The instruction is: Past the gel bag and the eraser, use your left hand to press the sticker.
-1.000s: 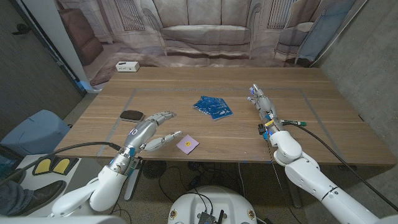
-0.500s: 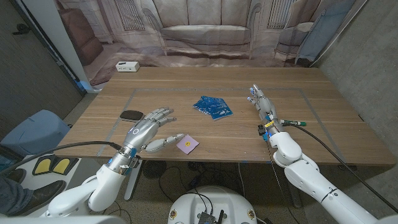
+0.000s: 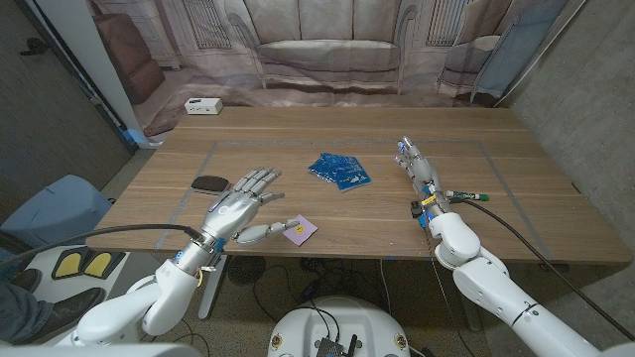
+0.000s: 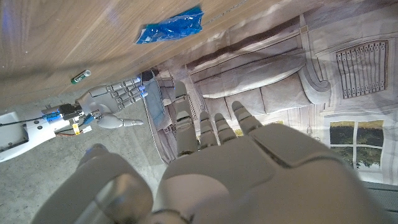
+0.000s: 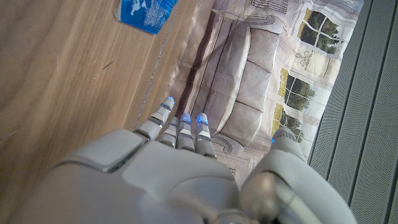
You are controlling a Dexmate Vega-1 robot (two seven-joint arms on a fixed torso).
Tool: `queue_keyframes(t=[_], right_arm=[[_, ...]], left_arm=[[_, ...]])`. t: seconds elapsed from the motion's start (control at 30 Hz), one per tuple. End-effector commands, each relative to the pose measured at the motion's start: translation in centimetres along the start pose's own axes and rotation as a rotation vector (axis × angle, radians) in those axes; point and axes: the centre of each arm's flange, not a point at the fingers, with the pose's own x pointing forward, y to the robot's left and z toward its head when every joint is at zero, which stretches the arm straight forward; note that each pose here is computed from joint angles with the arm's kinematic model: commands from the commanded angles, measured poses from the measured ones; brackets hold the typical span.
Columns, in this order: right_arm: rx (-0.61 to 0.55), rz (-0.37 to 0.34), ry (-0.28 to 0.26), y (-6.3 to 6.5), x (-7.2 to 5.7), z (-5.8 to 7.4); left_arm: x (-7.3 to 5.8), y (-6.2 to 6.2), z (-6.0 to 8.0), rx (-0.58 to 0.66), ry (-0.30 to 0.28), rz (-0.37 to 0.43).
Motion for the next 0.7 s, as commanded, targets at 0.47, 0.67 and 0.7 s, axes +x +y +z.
queue_keyframes(t=[0.47, 0.67, 0.7], right_arm=[[-0.01, 0.007, 0.025, -0.1, 0.0, -0.1], [-0.007, 0.007, 0.028, -0.2, 0.1, -0.3], [-0.002, 0.004, 0.029, -0.2, 0.1, -0.4]], left_arm=[[1.5, -1.0, 0.7, 0.063, -0.018, -0.153], [1.9, -1.6, 0.7, 0.056, -0.022, -0.183], [2.0, -1.7, 0.7, 0.054, -0.026, -0.185]])
